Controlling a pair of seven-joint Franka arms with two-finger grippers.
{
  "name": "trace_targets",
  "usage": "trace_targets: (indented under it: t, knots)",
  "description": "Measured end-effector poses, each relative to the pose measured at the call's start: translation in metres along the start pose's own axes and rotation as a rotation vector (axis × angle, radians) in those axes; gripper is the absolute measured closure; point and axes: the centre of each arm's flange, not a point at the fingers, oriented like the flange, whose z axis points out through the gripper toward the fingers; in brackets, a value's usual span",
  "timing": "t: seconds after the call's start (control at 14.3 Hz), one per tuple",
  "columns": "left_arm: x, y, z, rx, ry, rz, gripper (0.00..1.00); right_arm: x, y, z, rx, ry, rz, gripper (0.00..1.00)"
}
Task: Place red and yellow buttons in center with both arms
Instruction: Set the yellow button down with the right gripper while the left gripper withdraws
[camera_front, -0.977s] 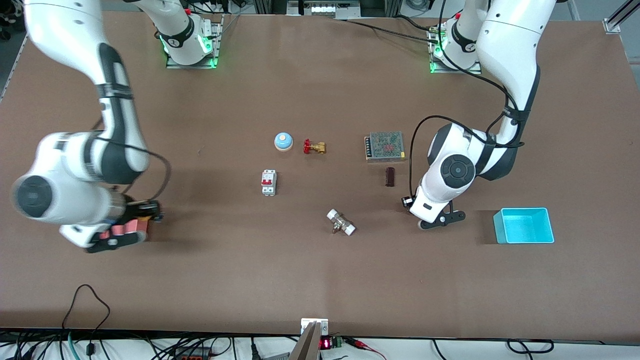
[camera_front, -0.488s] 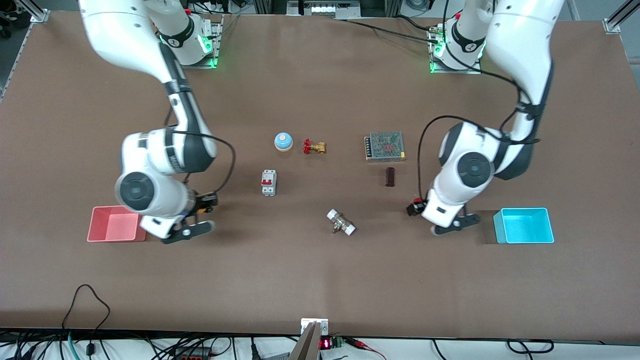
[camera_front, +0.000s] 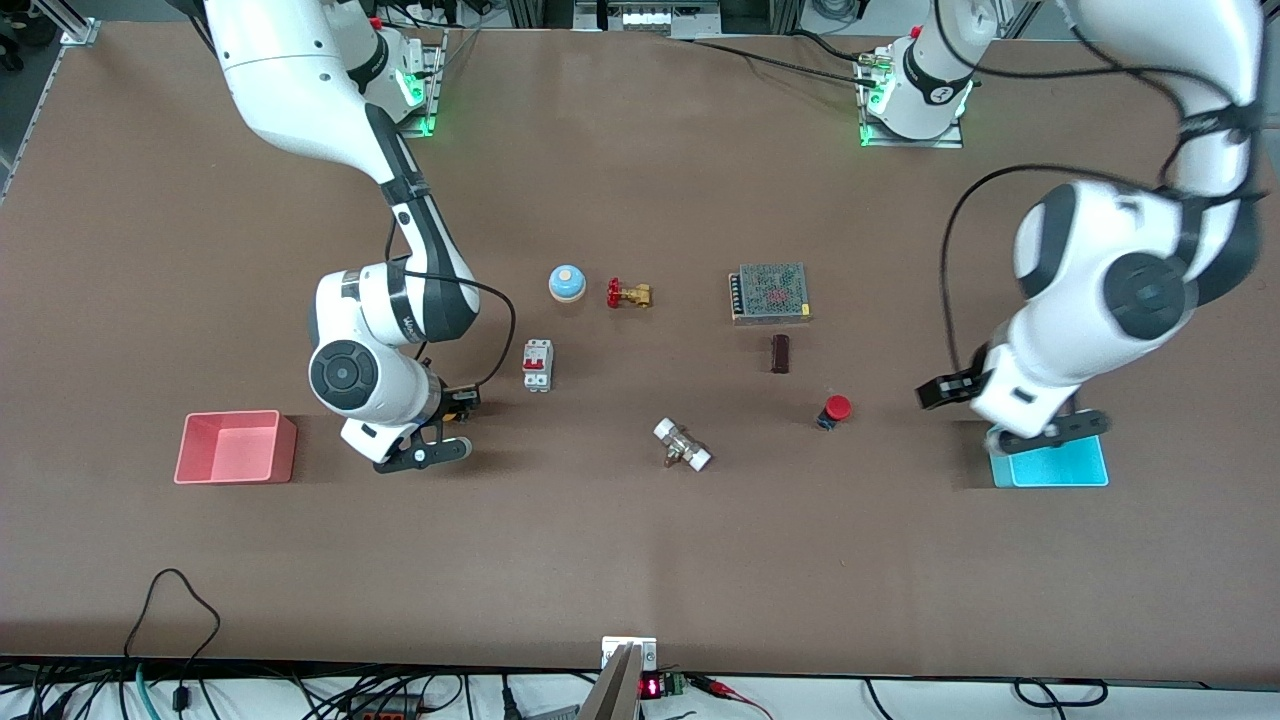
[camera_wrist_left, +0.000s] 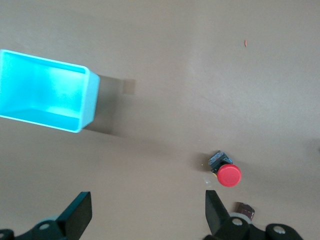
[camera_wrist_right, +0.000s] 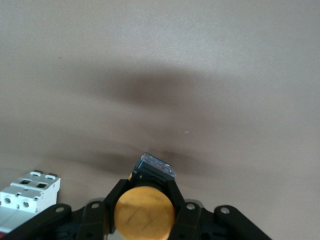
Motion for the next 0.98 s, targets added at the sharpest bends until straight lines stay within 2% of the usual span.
trace_targets:
  t: [0.35,0.49,0.7,0.91,0.98]
  knots:
    - [-0.003,-0.072,-0.059,-0.003,-0.002,0.120,0.00,-0.003,-0.002,0.014,-0.001,-0.006,0.008,0.62]
    - [-0.009,-0.097,-0.083,-0.005,0.003,0.159,0.00,-0.005,-0.005,0.016,-0.003,-0.005,0.006,0.59]
    - [-0.022,-0.115,-0.112,-0.007,0.004,0.199,0.00,-0.004,-0.004,0.015,-0.004,0.001,0.011,0.36]
    - [-0.038,-0.122,-0.137,-0.008,0.008,0.237,0.00,-0.001,0.000,-0.010,0.003,0.044,0.034,0.05]
    - [-0.042,-0.124,-0.143,-0.009,0.014,0.240,0.00,-0.001,0.000,-0.027,0.012,0.065,0.053,0.00]
